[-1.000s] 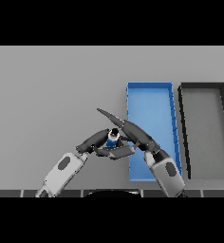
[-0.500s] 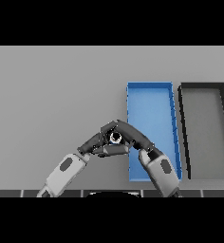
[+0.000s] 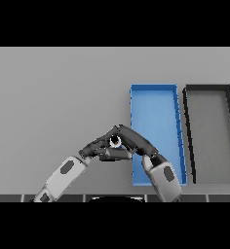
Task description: Pick up the blue pipe and place it into the blue bin.
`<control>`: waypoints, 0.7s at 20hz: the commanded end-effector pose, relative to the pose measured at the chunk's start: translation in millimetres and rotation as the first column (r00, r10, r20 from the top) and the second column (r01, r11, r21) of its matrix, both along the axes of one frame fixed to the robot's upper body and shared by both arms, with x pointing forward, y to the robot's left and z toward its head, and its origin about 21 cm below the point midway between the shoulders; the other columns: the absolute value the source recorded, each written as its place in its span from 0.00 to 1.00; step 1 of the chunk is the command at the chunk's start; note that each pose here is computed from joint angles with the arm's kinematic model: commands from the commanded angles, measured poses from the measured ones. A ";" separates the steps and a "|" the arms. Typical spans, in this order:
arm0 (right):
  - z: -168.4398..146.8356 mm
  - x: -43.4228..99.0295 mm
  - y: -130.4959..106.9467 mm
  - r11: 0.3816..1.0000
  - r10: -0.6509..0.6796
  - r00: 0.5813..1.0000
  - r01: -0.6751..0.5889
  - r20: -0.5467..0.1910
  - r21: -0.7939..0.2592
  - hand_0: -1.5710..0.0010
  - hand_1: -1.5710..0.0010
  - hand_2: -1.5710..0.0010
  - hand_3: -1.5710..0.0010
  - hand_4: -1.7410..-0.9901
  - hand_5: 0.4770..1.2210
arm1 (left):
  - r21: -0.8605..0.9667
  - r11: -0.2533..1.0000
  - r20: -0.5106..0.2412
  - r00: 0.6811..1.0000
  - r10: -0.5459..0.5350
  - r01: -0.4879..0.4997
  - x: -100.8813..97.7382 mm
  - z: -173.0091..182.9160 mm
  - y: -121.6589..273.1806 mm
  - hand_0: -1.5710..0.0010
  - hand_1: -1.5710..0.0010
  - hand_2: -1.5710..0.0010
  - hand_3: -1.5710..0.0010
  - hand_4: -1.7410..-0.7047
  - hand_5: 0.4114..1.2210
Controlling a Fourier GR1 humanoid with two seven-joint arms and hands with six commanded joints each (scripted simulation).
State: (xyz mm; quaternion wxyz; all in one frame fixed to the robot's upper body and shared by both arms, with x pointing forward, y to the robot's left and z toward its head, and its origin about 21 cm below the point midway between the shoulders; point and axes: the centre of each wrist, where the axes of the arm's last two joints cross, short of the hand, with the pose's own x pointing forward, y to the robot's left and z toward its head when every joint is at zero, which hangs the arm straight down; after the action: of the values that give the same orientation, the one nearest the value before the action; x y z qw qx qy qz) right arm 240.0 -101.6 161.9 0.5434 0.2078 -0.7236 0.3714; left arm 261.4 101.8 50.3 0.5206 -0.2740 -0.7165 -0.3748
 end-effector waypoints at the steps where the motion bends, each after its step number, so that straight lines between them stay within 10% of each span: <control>1: -0.1 0.3 1.0 1.000 -0.003 1.000 0.003 0.016 -0.001 0.02 0.02 0.02 0.02 0.35 0.95 | 0.037 0.999 -0.015 1.000 -0.001 0.001 2.0 1.0 1.1 0.22 0.36 0.35 0.73 0.29 1.00; 6: 3.6 -3.6 7.8 1.000 -0.011 1.000 0.010 0.019 0.009 0.01 0.01 0.01 0.01 0.34 0.98 | 0.099 0.994 -0.010 0.999 -0.050 0.051 4.2 3.3 6.0 0.74 0.79 0.79 0.91 0.67 0.87; 14: 6.7 -3.7 4.6 0.998 -0.015 0.999 0.013 0.045 0.056 0.00 0.00 0.00 0.00 0.34 1.00 | 0.137 0.990 0.007 1.000 0.019 -0.019 6.3 -4.0 7.2 0.96 0.96 0.96 0.99 0.88 0.34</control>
State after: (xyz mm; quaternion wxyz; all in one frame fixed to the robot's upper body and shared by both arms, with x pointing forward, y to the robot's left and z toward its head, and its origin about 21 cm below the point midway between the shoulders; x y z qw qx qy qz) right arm 236.3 -97.1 168.6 0.5236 0.2088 -0.7469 0.3525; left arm 267.7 109.0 46.2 0.5401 -0.2293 -0.6929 -0.4191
